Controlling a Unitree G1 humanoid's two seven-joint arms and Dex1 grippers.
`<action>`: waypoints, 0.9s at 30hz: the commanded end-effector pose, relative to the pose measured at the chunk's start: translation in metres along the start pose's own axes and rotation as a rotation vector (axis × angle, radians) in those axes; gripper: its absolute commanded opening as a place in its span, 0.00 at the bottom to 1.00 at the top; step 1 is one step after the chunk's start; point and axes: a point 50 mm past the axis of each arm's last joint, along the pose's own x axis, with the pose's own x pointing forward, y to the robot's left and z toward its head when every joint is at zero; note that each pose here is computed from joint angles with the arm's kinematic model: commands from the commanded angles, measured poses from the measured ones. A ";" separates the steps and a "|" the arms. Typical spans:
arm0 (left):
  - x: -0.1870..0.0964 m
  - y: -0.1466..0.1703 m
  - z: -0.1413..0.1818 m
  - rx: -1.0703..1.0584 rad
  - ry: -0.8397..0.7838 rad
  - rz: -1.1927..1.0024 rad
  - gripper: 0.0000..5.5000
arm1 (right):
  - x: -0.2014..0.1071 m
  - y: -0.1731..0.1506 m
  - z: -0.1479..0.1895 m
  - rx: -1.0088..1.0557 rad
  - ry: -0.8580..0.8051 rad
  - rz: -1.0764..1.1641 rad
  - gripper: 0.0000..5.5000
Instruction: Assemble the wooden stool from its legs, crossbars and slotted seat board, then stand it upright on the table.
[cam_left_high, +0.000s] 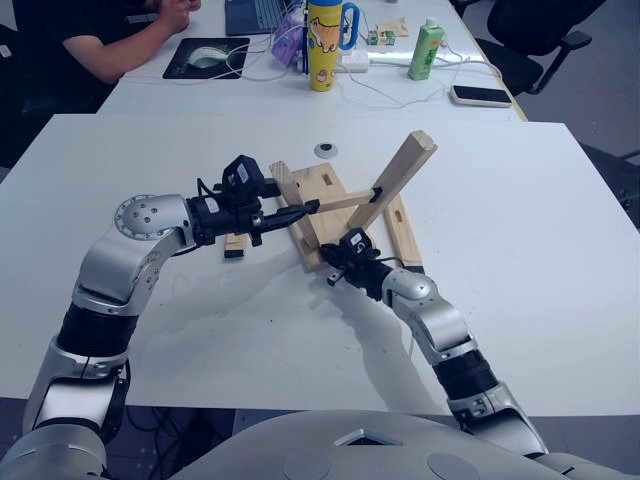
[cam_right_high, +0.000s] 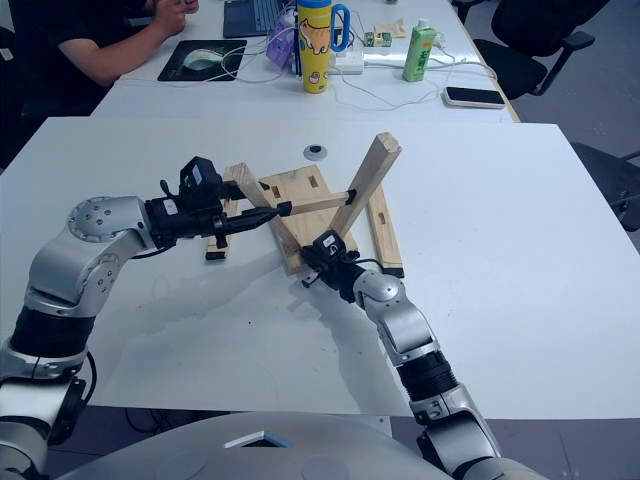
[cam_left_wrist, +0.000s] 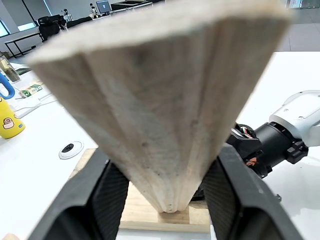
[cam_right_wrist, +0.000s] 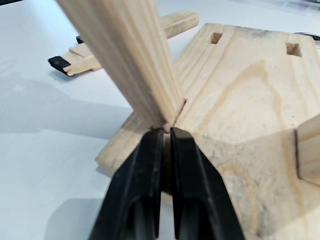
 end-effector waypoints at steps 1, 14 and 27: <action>-0.005 -0.014 -0.060 -0.174 0.265 -0.004 0.37 | -0.013 0.001 -0.019 0.094 -0.007 -0.006 0.05; -0.006 -0.011 -0.058 -0.206 0.236 0.006 0.37 | -0.057 0.021 0.116 -0.037 -0.590 0.024 0.00; 0.001 -0.009 -0.055 -0.198 0.227 -0.024 0.37 | 0.002 0.015 0.018 -0.242 0.135 -0.098 0.00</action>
